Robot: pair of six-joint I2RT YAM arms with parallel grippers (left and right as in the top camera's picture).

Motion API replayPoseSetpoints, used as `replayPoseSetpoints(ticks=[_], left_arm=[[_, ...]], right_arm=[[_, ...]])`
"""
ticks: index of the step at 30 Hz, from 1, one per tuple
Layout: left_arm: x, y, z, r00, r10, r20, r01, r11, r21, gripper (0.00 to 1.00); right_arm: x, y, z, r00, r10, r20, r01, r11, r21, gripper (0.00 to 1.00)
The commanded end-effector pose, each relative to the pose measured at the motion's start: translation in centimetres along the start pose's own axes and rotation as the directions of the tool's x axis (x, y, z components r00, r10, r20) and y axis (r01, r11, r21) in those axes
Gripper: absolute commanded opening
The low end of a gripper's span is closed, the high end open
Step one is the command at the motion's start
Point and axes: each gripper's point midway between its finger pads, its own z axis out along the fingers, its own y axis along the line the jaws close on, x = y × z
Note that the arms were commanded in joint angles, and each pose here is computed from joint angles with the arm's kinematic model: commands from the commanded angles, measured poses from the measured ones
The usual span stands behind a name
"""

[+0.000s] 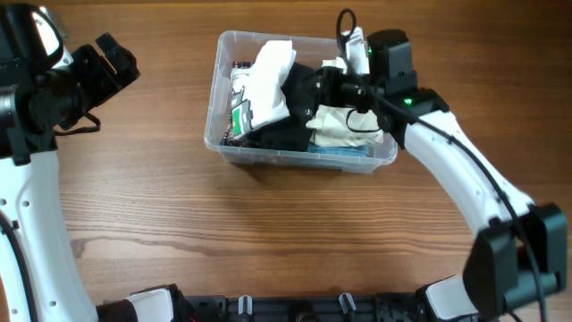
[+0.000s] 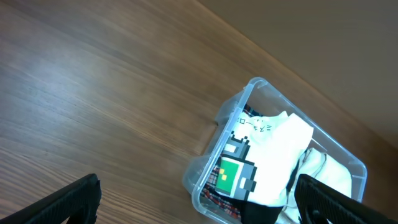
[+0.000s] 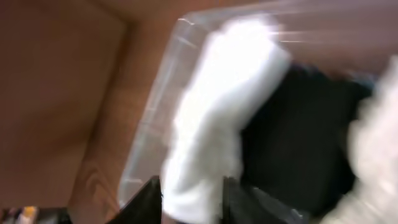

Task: Pack container
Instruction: 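Lay the white t-shirt with the right gripper over the plaid shirt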

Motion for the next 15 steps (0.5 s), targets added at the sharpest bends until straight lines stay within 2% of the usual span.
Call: replayPoseSetpoints(ticks=[1, 3, 6, 10, 13, 15], left_arm=[[-0.2, -0.1, -0.1, 1.000, -0.011, 0.004, 0.011, 1.000, 0.008, 1.00], [-0.2, -0.1, -0.1, 1.000, -0.011, 0.004, 0.011, 1.000, 0.008, 1.00], [-0.2, -0.1, -0.1, 1.000, -0.011, 0.004, 0.011, 1.000, 0.008, 1.00], [-0.2, -0.1, -0.1, 1.000, -0.011, 0.004, 0.011, 1.000, 0.008, 1.00], [-0.2, -0.1, -0.1, 1.000, -0.011, 0.004, 0.011, 1.000, 0.008, 1.00], [-0.2, -0.1, -0.1, 1.000, -0.011, 0.004, 0.011, 1.000, 0.008, 1.00]], right_arm=[[-0.8, 4.2, 0.6, 0.986, -0.148, 0.077, 0.151, 0.987, -0.045, 0.15], [-0.6, 5.1, 2.2, 0.978, -0.182, 0.106, 0.187, 0.982, -0.039, 0.08], [0.7, 4.0, 5.2, 0.978, -0.189, 0.088, 0.188, 0.982, 0.017, 0.06], [6.8, -4.6, 10.4, 0.992, -0.085, -0.094, 0.104, 0.970, 0.221, 0.04], [11.4, -5.4, 11.5, 0.964, 0.003, -0.265, 0.036, 0.990, 0.140, 0.04], [11.2, -4.1, 10.9, 0.962, -0.011, -0.274, 0.040, 0.994, 0.100, 0.04]])
